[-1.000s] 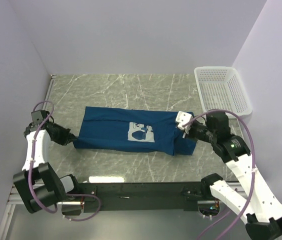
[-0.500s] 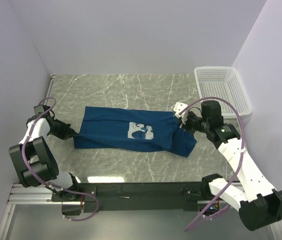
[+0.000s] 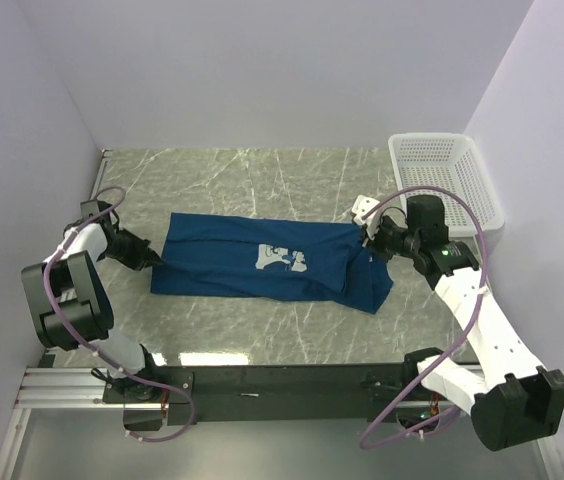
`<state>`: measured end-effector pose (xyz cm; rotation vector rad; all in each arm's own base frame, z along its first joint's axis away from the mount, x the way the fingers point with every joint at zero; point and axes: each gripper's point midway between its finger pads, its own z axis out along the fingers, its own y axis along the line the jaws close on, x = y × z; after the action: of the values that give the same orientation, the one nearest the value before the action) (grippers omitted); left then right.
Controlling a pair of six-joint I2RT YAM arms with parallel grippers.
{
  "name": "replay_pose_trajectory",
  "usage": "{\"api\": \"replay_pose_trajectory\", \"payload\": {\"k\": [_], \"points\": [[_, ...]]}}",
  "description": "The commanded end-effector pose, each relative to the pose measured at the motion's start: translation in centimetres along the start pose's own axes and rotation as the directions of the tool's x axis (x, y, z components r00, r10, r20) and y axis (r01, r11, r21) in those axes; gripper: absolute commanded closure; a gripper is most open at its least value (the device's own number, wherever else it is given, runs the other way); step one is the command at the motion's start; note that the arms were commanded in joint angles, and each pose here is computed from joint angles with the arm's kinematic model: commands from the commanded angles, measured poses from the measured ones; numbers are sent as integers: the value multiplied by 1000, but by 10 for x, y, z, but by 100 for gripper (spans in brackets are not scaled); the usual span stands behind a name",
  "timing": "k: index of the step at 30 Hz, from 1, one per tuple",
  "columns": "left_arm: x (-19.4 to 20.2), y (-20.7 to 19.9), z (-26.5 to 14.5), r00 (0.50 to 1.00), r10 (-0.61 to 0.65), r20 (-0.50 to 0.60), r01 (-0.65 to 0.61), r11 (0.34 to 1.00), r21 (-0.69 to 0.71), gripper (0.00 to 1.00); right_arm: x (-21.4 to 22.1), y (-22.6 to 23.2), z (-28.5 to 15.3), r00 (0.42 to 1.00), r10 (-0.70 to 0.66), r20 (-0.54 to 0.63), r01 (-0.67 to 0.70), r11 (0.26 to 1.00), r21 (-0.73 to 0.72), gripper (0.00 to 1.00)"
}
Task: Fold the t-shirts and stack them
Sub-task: Fold the tshirt
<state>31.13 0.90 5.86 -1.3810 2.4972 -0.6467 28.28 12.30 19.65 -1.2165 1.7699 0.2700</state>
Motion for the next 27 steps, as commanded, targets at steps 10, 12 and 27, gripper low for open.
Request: {"api": "replay_pose_trajectory", "payload": {"k": [10, 12, 27], "points": [[-16, -14, 6, 998, 66, 17, -66, 998, 4, 100, -23, -33, -5, 998, -6, 60, 2, 998, 63, 100], [-16, -14, 7, 998, 67, 15, -67, 998, -2, 100, -22, -33, -4, 998, -3, 59, 0, 998, 57, 100], [-18, -21, 15, 996, 92, -2, -92, 996, -6, 99, -19, -38, 3, 999, 12, 48, -14, 999, 42, 100]]}}
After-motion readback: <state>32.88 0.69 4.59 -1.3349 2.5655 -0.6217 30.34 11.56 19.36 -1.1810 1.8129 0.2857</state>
